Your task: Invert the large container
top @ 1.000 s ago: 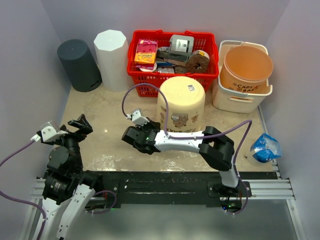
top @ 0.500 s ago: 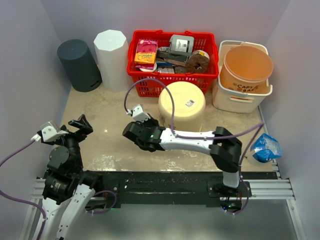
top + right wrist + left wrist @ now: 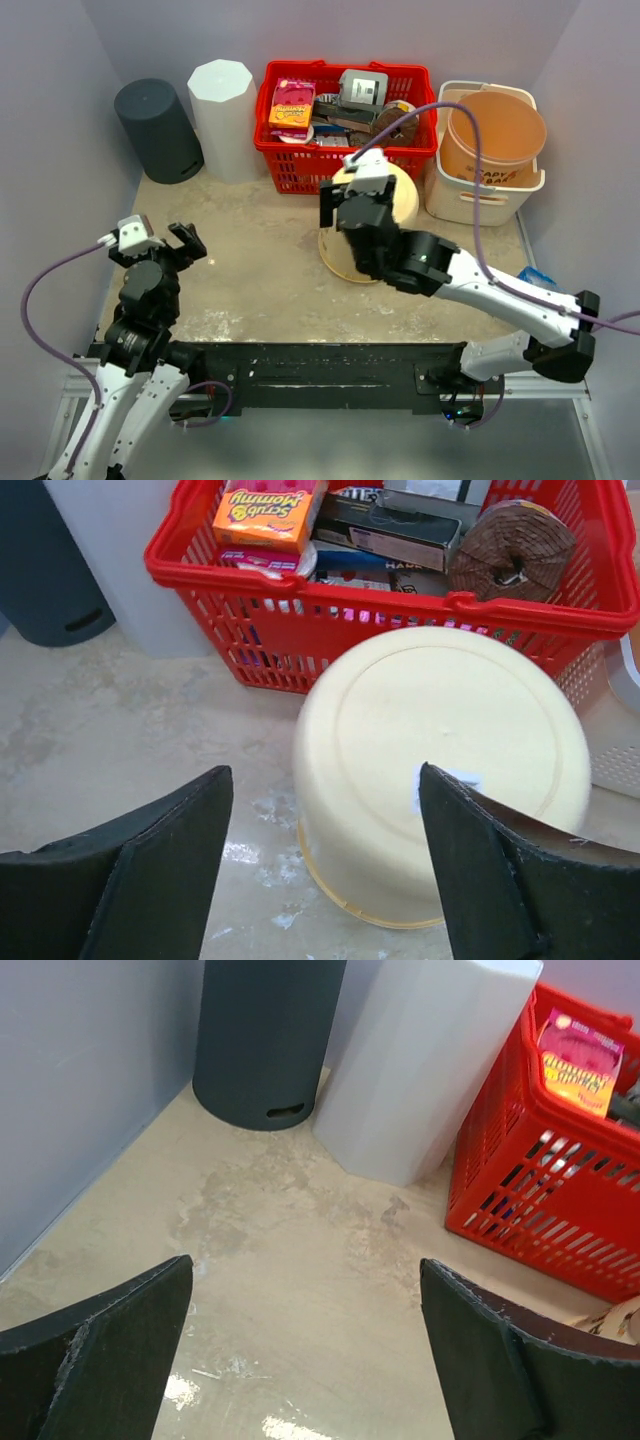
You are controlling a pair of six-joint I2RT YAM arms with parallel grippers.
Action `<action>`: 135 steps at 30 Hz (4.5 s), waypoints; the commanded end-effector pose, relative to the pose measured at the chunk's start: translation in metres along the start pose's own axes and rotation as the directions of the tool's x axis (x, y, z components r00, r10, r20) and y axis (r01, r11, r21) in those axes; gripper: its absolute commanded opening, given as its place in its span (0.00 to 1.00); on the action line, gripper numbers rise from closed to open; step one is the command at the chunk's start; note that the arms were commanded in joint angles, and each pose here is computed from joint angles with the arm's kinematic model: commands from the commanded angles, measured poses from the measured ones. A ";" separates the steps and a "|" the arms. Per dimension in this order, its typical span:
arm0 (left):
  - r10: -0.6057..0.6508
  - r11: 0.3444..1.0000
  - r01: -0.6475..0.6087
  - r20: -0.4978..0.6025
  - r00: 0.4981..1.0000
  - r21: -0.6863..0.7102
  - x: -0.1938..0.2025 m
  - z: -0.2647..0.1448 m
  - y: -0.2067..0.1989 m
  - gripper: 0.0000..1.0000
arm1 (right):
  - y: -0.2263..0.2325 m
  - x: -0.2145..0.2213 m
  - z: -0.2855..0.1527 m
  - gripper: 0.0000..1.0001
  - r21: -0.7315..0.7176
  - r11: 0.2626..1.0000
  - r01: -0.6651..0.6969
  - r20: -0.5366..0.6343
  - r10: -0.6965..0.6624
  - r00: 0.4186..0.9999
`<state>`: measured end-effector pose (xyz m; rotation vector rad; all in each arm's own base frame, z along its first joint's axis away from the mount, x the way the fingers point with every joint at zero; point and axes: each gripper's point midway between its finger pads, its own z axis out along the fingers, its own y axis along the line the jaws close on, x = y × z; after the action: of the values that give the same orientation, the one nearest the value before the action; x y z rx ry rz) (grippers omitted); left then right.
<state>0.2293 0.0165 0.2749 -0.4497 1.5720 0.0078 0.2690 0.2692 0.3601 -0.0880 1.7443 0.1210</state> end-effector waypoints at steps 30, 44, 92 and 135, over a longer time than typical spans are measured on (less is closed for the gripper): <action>0.210 0.944 -0.151 -0.181 0.961 0.292 0.021 0.044 -0.086 1.00 | -0.125 0.084 0.098 0.99 -0.180 0.858 -0.481 -0.355 0.399 0.845; 0.318 0.698 -0.152 -0.112 0.942 0.700 -0.009 0.007 -0.165 0.99 | -0.007 0.074 0.126 0.99 -0.256 0.696 -0.670 -0.409 0.551 0.728; 0.759 0.606 -0.614 -0.138 0.636 0.506 0.072 0.014 -0.220 1.00 | -0.134 0.071 0.077 0.99 0.006 0.858 -0.514 -0.250 0.499 0.830; 0.607 0.762 -0.643 -0.428 0.669 0.077 0.070 0.203 -0.036 0.99 | -0.131 0.087 0.069 0.99 -0.008 0.866 -0.499 -0.298 0.475 0.828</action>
<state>0.4443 0.0044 0.2441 0.1027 2.0014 0.5236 0.3376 0.1541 0.2363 0.3141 2.0851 0.5961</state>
